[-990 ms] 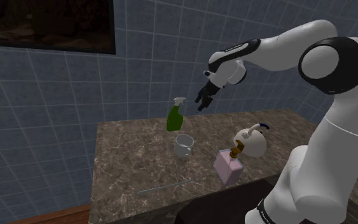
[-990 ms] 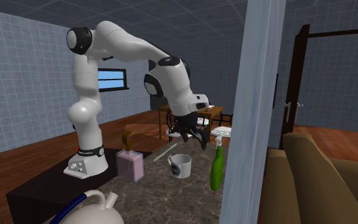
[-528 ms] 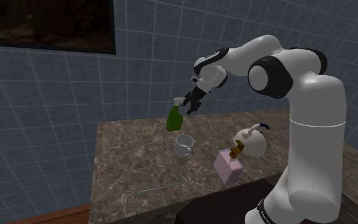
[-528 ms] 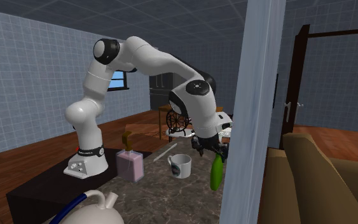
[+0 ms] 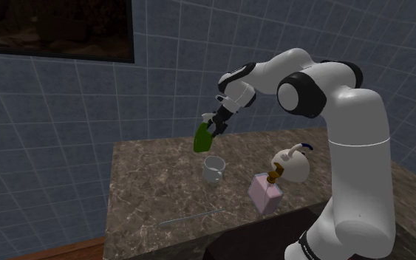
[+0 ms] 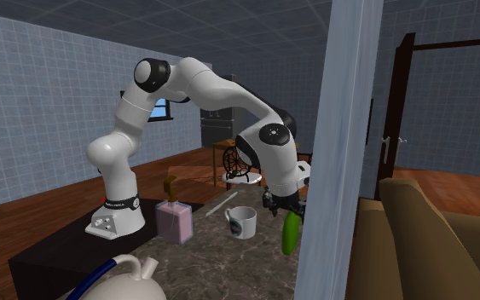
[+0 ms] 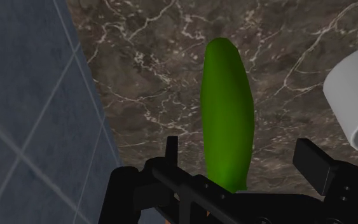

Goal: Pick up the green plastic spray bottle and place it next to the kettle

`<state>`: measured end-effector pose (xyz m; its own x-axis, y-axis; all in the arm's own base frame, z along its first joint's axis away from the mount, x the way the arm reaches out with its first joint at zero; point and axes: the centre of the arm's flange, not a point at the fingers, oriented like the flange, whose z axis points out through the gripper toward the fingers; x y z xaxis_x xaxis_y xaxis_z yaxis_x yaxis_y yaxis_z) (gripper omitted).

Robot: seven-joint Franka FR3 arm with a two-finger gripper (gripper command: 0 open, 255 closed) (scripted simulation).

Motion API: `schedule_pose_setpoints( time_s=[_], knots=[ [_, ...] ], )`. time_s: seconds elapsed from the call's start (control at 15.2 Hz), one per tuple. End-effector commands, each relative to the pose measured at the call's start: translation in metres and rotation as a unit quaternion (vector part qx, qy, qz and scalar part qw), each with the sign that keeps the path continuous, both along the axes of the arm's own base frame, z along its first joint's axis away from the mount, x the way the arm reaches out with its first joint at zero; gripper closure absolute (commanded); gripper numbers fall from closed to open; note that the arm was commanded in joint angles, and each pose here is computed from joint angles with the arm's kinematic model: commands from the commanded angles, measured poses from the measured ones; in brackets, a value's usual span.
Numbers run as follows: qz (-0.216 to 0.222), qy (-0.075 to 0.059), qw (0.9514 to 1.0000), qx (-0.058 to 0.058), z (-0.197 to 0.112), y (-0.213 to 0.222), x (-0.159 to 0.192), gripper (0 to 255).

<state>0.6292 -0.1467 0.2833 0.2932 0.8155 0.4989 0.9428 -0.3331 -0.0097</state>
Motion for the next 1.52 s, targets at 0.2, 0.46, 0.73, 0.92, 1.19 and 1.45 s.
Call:
schedule_pose_setpoints(
  time_s=[0.2, 0.46, 0.73, 0.92, 1.19, 1.45],
  knots=[
    [0.0, 0.0, 1.0, 0.0, -0.007, 0.004, 0.001, 0],
    [0.0, 0.0, 1.0, 0.0, -0.006, 0.004, 0.001, 0],
    [0.0, 0.0, 1.0, 0.0, -0.006, 0.004, 0.001, 255],
    [0.0, 0.0, 1.0, 0.0, -0.007, 0.004, 0.001, 255],
    [0.0, 0.0, 1.0, 0.0, -0.001, 0.004, 0.001, 255],
    [0.0, 0.0, 1.0, 0.0, 0.02, 0.004, 0.001, 255]
  ],
)
